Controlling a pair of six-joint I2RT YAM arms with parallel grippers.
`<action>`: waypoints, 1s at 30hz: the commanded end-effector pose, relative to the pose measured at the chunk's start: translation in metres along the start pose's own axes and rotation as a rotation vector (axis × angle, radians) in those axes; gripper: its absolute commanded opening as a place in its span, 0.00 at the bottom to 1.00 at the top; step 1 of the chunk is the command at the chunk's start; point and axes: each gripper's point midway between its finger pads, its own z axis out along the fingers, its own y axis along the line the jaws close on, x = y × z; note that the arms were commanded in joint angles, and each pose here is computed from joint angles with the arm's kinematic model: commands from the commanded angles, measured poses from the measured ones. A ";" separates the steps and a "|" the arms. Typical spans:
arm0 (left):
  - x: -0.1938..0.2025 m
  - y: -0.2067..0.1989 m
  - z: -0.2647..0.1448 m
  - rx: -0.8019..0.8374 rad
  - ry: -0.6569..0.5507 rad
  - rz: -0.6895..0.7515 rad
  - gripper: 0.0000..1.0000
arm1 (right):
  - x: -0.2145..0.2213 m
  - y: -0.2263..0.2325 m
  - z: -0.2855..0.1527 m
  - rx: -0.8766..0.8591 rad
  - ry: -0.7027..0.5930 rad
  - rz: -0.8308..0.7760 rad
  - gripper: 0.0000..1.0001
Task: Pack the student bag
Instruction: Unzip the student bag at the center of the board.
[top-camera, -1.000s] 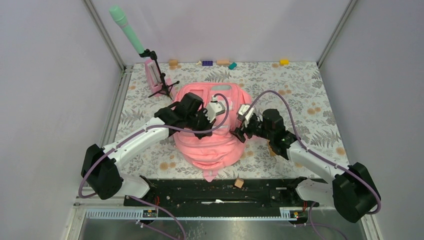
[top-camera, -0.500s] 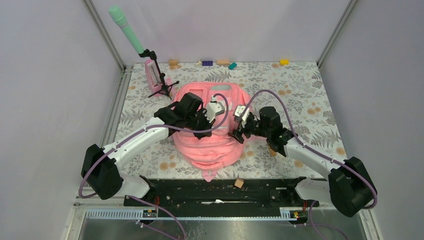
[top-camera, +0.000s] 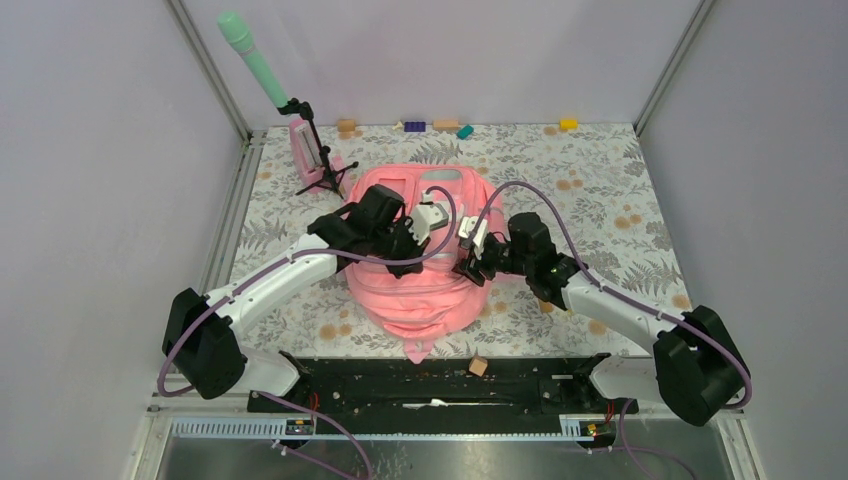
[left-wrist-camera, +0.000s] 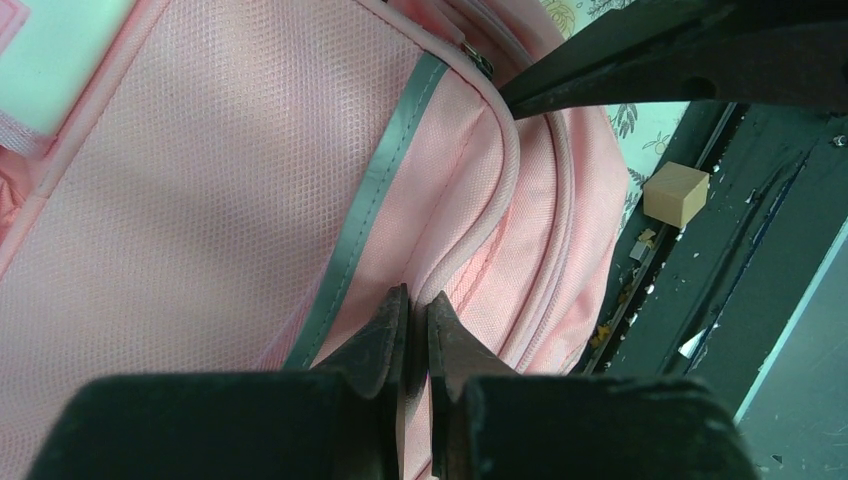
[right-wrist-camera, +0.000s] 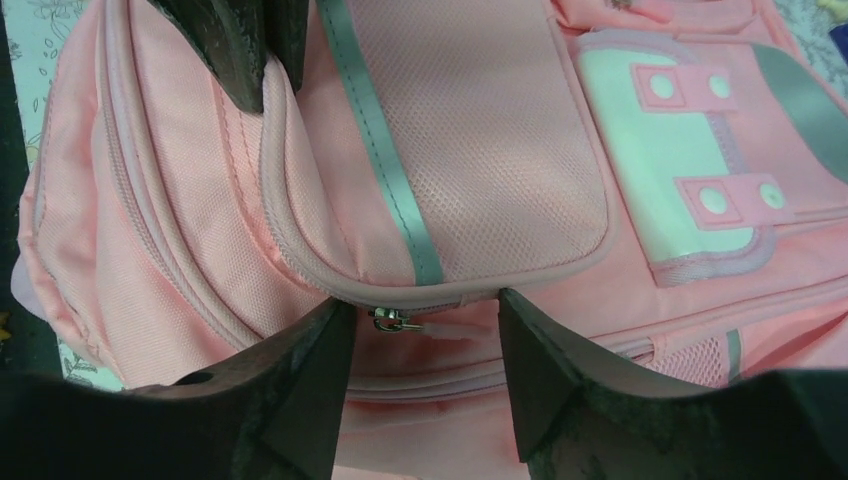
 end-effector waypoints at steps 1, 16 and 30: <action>-0.032 0.007 -0.018 -0.036 -0.096 -0.011 0.00 | 0.013 0.009 0.003 -0.040 0.084 0.018 0.57; -0.034 0.005 -0.016 -0.024 -0.106 -0.022 0.00 | 0.013 0.022 -0.017 -0.003 0.094 0.079 0.00; -0.065 -0.005 0.001 0.010 -0.248 -0.125 0.00 | 0.006 0.054 -0.027 -0.007 0.268 0.395 0.00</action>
